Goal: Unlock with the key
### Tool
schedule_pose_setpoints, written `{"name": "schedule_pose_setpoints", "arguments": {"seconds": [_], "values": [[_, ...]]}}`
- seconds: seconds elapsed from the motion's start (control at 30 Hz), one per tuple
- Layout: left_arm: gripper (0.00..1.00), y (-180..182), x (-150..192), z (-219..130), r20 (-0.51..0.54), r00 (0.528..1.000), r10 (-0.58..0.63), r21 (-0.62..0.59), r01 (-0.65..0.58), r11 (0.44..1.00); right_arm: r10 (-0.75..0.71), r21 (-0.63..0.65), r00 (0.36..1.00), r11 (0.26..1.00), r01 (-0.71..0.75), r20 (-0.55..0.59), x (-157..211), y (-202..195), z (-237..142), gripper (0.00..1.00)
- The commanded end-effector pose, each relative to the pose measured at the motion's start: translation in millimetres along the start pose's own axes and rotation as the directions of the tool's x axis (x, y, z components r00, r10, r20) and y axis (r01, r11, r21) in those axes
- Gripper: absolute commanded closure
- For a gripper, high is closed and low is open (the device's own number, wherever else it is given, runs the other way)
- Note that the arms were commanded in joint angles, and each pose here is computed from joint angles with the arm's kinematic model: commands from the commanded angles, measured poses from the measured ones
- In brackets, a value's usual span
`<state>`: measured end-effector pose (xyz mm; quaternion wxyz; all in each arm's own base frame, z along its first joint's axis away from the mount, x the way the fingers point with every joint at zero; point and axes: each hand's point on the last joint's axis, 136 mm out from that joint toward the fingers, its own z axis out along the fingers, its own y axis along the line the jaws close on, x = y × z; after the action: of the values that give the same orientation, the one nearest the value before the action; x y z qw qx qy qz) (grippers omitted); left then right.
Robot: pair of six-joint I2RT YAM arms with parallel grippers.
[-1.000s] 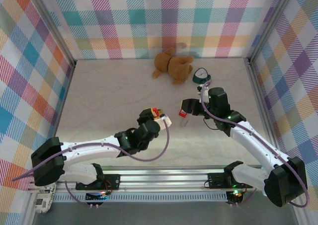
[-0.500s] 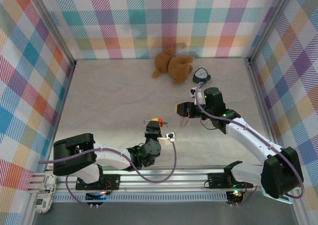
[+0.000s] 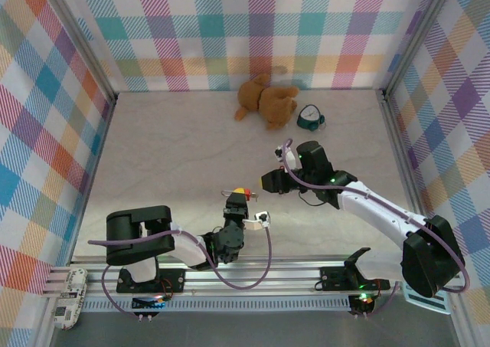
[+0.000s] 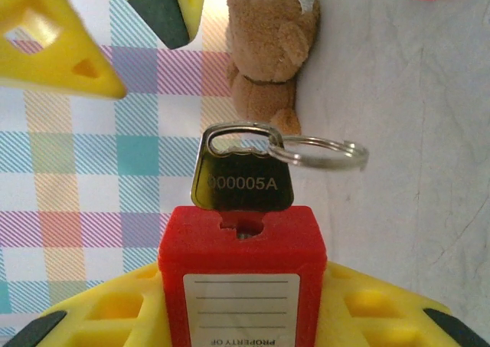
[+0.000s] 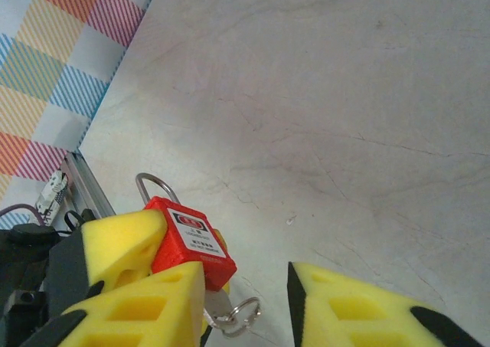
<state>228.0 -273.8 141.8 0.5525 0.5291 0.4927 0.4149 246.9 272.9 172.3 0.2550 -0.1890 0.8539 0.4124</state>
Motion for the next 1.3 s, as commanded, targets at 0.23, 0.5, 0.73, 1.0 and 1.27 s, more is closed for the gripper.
{"name": "schedule_pose_setpoints", "arguments": {"seconds": [0.23, 0.5, 0.73, 1.0, 1.27], "values": [[0.83, 7.8, -2.2, -3.8, 0.008, 0.999, -0.049, -0.028, 0.049, 0.998, -0.069, -0.092, 0.997, 0.994, 0.065, -0.04, 9.2, 21.5, 0.9, 0.63], [0.83, 8.0, -2.6, -3.7, 0.006, 0.999, -0.054, -0.029, 0.054, 0.998, -0.084, -0.108, 0.992, 0.991, 0.073, -0.095, 29.4, 26.3, 3.5, 0.67], [0.83, 9.5, -2.4, -3.7, 0.004, 0.999, -0.055, -0.031, 0.055, 0.998, -0.087, -0.089, 0.988, 0.993, 0.075, -0.129, 38.7, 23.6, 11.6, 0.66], [0.83, 11.7, -2.3, -3.6, 0.001, 0.998, -0.057, -0.035, 0.057, 0.998, -0.087, -0.05, 0.985, 0.996, 0.08, -0.152, 40.9, 15.6, 16.7, 0.66], [0.83, 9.7, -3.0, -3.8, 0.003, 0.999, -0.05, -0.032, 0.05, 0.998, -0.07, 0.009, 0.99, 0.997, 0.072, -0.126, 32.2, 6.8, 19.4, 0.64]]}}
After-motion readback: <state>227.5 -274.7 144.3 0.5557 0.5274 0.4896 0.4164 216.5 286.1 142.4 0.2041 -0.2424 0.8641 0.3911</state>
